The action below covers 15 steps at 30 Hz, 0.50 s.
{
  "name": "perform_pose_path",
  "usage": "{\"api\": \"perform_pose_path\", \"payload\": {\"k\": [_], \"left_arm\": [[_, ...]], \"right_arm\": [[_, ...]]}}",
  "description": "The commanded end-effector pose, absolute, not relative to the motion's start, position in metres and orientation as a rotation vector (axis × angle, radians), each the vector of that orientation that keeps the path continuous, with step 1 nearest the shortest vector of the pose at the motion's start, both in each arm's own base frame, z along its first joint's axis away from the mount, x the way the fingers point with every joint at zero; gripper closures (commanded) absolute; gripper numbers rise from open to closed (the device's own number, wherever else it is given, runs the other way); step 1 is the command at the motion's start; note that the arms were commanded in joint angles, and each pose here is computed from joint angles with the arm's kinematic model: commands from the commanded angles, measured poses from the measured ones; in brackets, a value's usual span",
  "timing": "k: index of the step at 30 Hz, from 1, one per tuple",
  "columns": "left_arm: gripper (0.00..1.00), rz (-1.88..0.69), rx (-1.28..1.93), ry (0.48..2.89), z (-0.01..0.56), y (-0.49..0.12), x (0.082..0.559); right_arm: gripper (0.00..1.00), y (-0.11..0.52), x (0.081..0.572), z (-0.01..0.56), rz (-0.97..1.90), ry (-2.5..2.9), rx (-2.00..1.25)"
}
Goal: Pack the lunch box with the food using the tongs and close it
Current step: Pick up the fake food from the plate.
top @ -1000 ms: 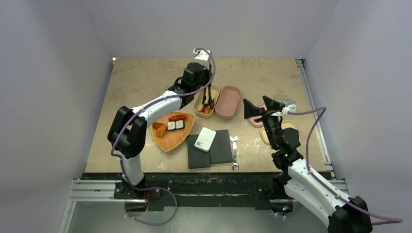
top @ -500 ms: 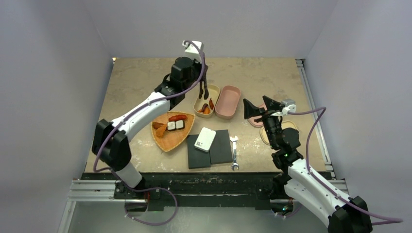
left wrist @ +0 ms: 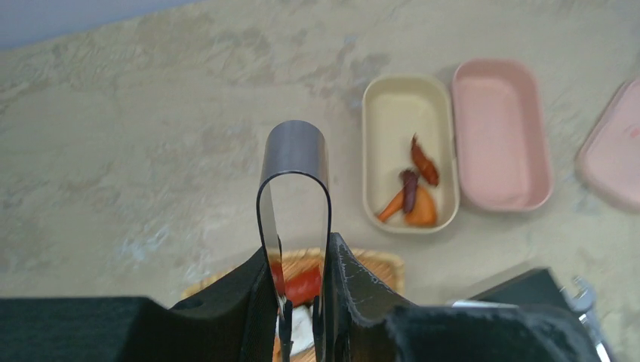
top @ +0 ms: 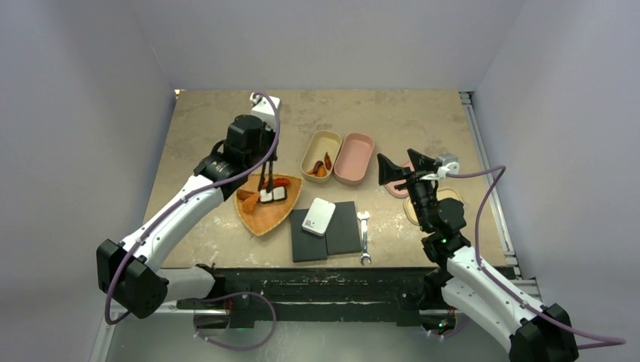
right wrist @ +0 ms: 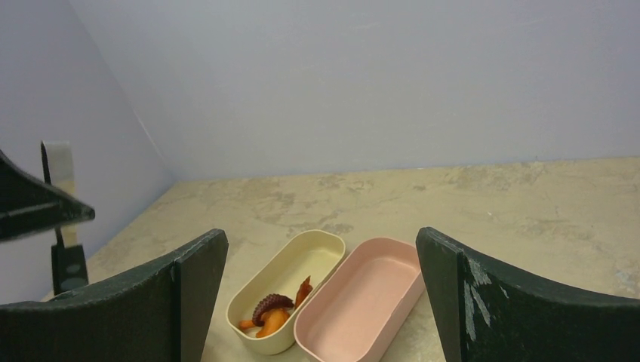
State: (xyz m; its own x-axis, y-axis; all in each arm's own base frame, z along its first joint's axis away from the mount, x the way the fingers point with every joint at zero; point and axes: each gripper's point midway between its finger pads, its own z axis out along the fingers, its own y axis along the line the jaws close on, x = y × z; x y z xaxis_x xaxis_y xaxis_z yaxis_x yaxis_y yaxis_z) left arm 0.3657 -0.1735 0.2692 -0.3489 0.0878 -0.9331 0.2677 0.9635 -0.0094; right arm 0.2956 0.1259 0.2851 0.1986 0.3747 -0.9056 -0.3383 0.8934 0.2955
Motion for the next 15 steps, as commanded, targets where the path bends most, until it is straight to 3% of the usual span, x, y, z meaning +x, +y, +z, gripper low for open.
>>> {"api": "perform_pose_path", "payload": {"k": [1,15], "left_arm": [[0.80,-0.112,0.438,1.998,0.243,-0.153,0.345],[0.75,-0.219,0.526,1.932,0.213,-0.135,0.344]], "right_arm": [[0.01,0.126,0.291,0.295,0.514,1.228,0.027],[0.01,0.124,0.288,0.299,0.516,1.218,0.028]]}}
